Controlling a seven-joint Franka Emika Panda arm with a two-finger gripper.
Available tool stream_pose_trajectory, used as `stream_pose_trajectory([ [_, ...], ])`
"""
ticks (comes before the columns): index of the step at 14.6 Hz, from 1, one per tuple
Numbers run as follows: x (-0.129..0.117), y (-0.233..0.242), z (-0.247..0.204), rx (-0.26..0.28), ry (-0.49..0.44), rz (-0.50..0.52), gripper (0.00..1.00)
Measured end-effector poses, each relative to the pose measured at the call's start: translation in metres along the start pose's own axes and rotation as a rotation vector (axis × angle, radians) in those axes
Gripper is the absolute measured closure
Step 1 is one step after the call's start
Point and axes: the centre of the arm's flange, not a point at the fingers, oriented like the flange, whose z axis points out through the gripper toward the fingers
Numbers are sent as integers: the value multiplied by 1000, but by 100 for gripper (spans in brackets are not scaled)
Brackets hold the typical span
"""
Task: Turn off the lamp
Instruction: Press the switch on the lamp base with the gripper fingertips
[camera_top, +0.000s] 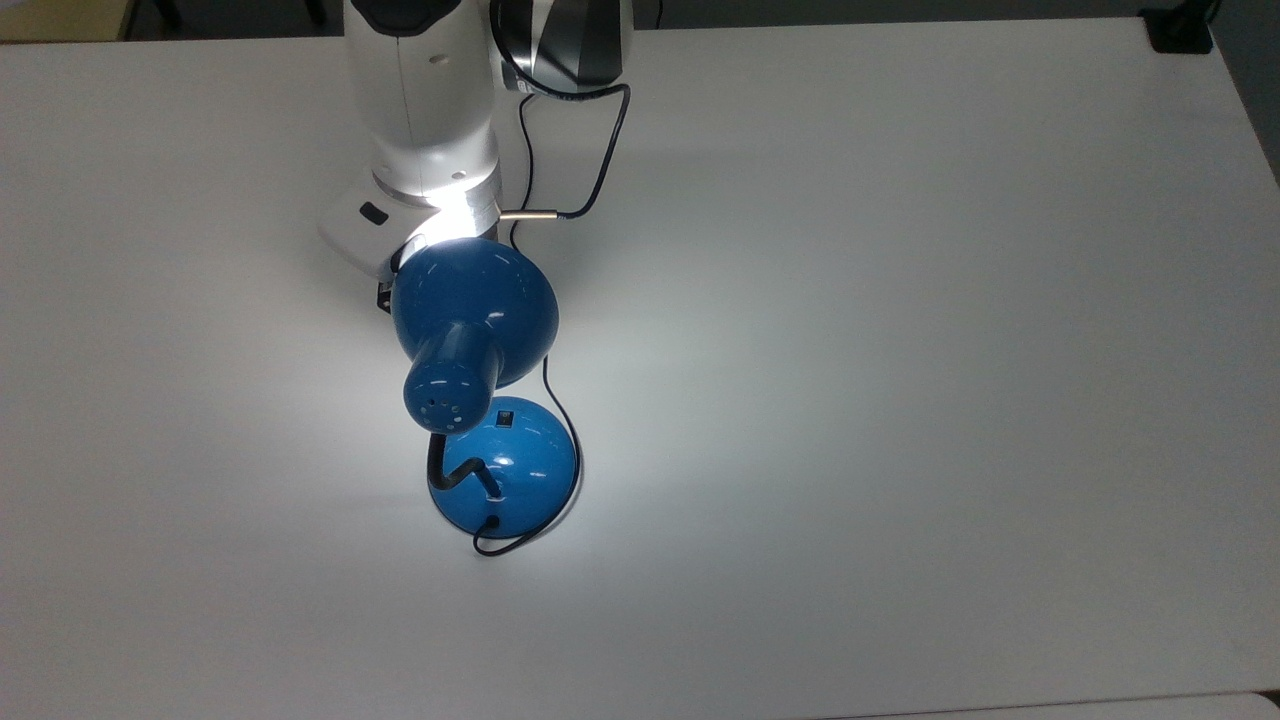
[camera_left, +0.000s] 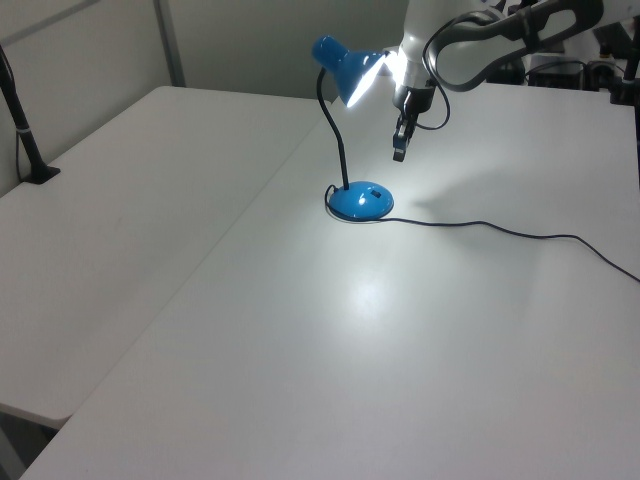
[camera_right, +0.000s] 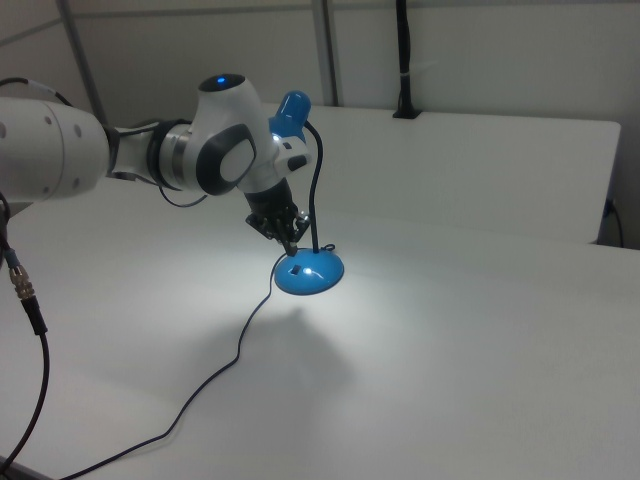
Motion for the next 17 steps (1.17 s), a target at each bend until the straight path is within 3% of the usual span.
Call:
stream_pose_trajectory([
  [5,-7,-4,39,-11,78,-4,99],
  [17,-8,-21,78,-4,82,-27,99],
])
